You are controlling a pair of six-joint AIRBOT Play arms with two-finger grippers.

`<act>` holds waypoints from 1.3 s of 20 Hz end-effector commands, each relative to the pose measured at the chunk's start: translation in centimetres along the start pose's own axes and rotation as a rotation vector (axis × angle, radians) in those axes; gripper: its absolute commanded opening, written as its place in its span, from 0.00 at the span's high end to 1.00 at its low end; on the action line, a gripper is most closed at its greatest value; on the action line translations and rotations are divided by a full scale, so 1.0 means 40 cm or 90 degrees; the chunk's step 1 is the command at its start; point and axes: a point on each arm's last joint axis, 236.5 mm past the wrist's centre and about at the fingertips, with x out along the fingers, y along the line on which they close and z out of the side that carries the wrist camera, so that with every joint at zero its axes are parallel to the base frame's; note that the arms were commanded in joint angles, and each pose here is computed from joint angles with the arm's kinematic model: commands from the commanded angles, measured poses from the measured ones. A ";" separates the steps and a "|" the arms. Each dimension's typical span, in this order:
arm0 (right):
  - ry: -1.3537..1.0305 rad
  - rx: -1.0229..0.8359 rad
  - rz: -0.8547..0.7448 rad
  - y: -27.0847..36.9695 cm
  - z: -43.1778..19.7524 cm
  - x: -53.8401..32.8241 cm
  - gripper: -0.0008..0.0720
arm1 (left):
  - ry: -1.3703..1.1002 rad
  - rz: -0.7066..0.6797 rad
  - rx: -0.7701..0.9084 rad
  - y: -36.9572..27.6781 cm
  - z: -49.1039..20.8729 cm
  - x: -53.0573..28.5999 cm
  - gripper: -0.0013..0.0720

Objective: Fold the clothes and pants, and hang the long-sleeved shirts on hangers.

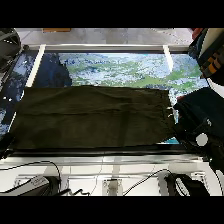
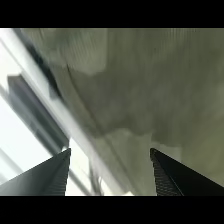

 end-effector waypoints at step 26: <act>-0.194 -0.105 0.163 0.160 0.125 -0.327 0.94 | -0.493 -0.089 0.158 -0.236 0.286 -0.418 0.96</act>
